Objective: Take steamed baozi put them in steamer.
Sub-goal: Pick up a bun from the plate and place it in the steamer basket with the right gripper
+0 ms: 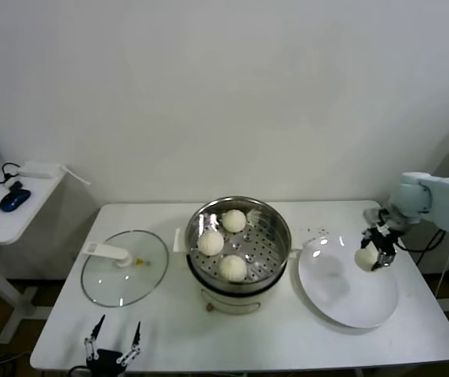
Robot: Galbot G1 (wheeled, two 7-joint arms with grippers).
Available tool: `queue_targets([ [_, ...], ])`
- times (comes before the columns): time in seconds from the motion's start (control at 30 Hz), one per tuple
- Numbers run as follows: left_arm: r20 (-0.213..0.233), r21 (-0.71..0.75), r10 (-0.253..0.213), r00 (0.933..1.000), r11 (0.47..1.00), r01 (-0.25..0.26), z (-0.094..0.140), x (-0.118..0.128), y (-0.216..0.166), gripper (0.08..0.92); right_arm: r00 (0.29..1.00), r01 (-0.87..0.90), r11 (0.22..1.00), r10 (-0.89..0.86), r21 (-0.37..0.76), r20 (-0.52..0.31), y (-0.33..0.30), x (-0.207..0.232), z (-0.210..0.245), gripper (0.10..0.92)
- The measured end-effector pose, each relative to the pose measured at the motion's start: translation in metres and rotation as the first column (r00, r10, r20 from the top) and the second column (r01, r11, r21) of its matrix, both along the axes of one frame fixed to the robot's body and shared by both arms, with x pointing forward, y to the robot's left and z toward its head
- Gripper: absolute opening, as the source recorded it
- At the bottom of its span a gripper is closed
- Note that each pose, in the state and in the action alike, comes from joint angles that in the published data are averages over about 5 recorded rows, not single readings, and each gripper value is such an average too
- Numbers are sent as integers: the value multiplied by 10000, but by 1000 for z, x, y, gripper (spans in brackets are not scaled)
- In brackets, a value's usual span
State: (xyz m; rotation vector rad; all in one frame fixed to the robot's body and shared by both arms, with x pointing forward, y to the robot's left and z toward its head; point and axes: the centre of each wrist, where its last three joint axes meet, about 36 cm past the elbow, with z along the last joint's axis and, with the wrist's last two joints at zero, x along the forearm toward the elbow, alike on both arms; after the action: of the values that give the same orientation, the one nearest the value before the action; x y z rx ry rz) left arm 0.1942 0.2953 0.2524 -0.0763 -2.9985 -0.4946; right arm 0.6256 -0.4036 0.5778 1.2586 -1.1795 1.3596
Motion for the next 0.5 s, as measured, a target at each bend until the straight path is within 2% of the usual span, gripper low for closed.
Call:
queue_targets([
  [0.3,91,20,-156,9998,9999,156,5,4,-1,823,9972,-651,9959,626,628,398,68,4,98,645],
  [0.5,120,37,-242,9996,9997,242,6,6,-1,823,9934,-993,9897,926,1030,683,120,5,142,645],
])
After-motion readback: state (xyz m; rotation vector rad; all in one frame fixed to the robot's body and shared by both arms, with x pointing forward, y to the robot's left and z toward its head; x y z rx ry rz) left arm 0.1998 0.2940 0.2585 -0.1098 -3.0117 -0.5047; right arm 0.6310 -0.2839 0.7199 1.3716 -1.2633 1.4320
